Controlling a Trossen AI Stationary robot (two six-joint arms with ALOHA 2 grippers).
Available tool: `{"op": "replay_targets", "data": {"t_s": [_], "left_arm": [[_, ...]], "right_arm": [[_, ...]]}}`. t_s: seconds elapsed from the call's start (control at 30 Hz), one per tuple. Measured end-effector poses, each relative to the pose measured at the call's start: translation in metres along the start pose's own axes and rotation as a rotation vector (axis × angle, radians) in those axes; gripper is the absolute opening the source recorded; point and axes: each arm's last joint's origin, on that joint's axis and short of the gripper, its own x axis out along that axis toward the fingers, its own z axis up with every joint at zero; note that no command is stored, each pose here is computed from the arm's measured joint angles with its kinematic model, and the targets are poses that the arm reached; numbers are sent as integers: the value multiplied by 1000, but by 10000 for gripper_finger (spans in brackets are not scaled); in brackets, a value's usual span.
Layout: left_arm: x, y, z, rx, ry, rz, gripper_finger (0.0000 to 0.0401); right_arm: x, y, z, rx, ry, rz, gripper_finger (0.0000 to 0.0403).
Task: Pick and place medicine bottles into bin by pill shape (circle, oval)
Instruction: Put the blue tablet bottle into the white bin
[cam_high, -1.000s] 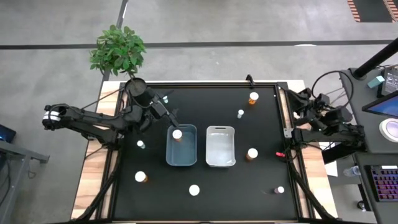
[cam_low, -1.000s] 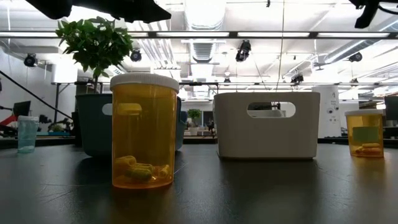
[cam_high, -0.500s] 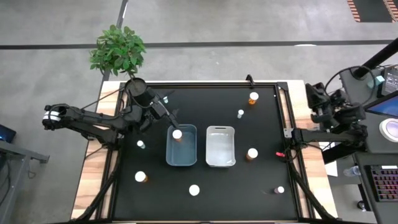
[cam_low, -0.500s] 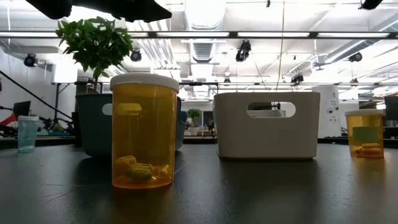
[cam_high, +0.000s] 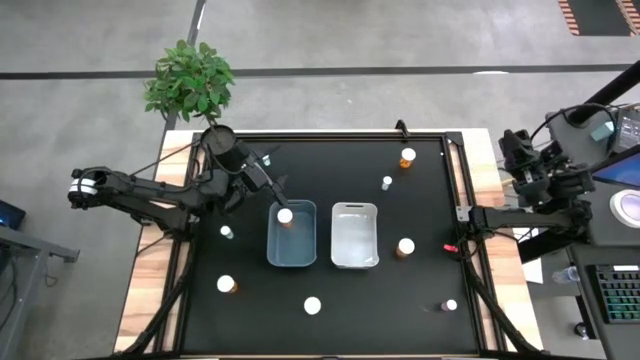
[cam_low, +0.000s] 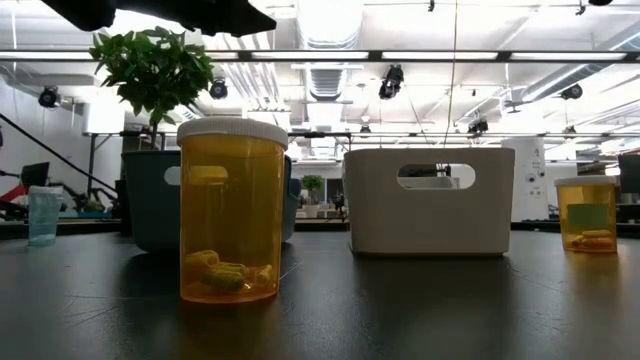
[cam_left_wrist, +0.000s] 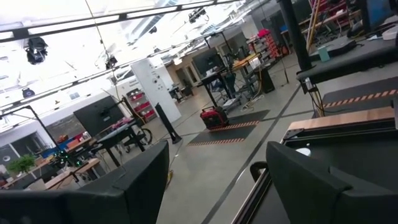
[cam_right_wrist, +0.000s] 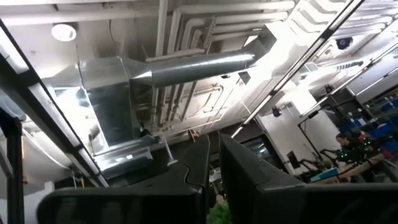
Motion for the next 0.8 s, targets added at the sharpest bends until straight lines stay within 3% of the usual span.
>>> {"op": "replay_targets", "data": {"t_s": [0.27,0.5,0.67,0.8], "left_arm": [[0,0,0,3,2,-2,251],[0,0,0,3,2,-2,251],[0,0,0,3,2,-2,251],[0,0,-1,3,2,-2,251]], "right_arm": [[0,1,1,76,-6,46,28],[0,1,-4,-5,51,30,28],[-4,-5,-35,-16,210,-15,28],[-13,-13,-75,-30,319,-38,28]]}}
